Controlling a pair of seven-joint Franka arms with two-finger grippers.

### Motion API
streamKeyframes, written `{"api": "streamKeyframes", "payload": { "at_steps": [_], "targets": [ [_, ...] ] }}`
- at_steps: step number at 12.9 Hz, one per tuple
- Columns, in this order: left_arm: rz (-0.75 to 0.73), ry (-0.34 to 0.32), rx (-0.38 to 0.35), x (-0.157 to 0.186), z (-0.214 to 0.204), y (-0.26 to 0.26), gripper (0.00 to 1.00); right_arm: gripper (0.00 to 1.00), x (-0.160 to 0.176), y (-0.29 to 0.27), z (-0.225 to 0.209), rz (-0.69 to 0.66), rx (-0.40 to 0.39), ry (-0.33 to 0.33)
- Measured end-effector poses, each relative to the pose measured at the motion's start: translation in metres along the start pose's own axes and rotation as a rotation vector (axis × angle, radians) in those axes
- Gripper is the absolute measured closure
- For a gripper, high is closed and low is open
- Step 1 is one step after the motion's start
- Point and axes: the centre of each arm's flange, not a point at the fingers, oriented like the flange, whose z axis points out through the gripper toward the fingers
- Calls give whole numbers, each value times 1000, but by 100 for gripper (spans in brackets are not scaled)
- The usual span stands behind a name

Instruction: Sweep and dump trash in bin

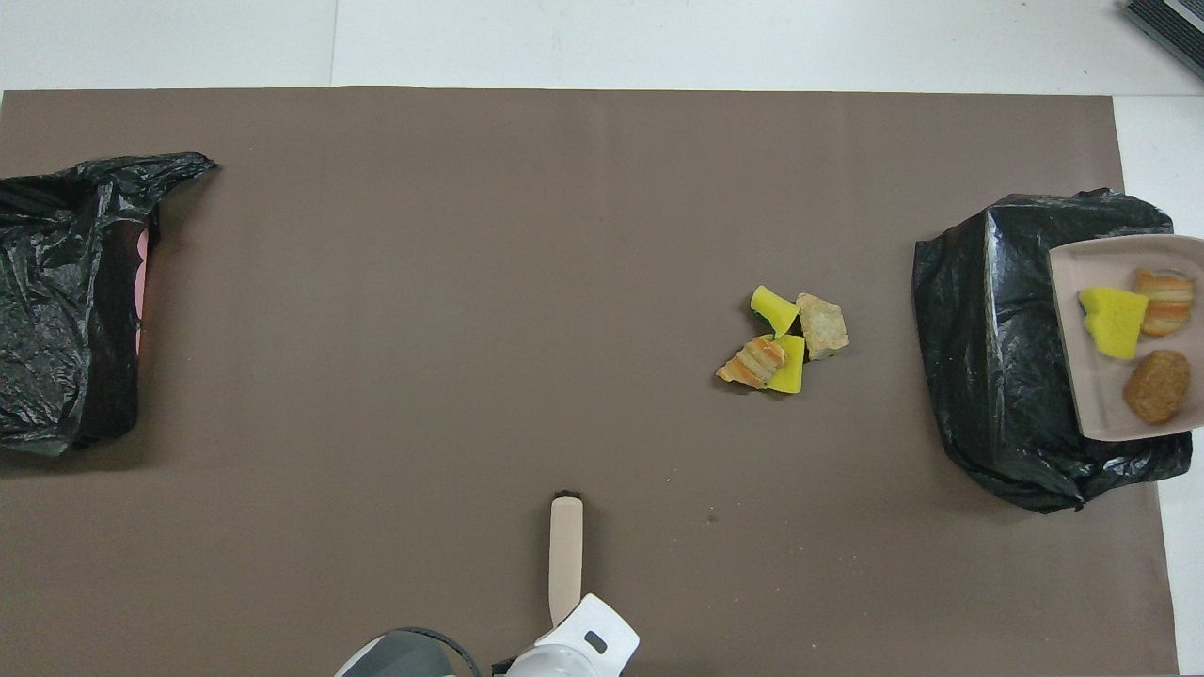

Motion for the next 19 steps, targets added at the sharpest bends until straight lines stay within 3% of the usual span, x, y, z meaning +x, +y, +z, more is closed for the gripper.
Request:
{"api": "streamKeyframes", "payload": {
  "at_steps": [1,4,6,10,15,17,19],
  "targets": [
    [-6,10,-19,16,-8,-2,37,69,5,6,-4,-34,-11,-30],
    [52,64,-68,84,-47,-8,6,69,18,16,-6,-132,-37,-122],
    [103,134,-34,132,-83,-21,0,69,25,19,-7,-214,-28,-167],
    [166,210,-42,211,-204,-82,0,69,42,35,-35,-345,-80,-259],
    [184,245,-30,255,-311,-193,0,69,26,15,-71,-320,-107,-307],
    [145,234,-23,259,-344,-245,0,69,25,2,-88,-289,-46,-298],
    [133,235,-19,261,-359,-282,0,69,48,-5,-114,-184,54,-272]
  ]
}}
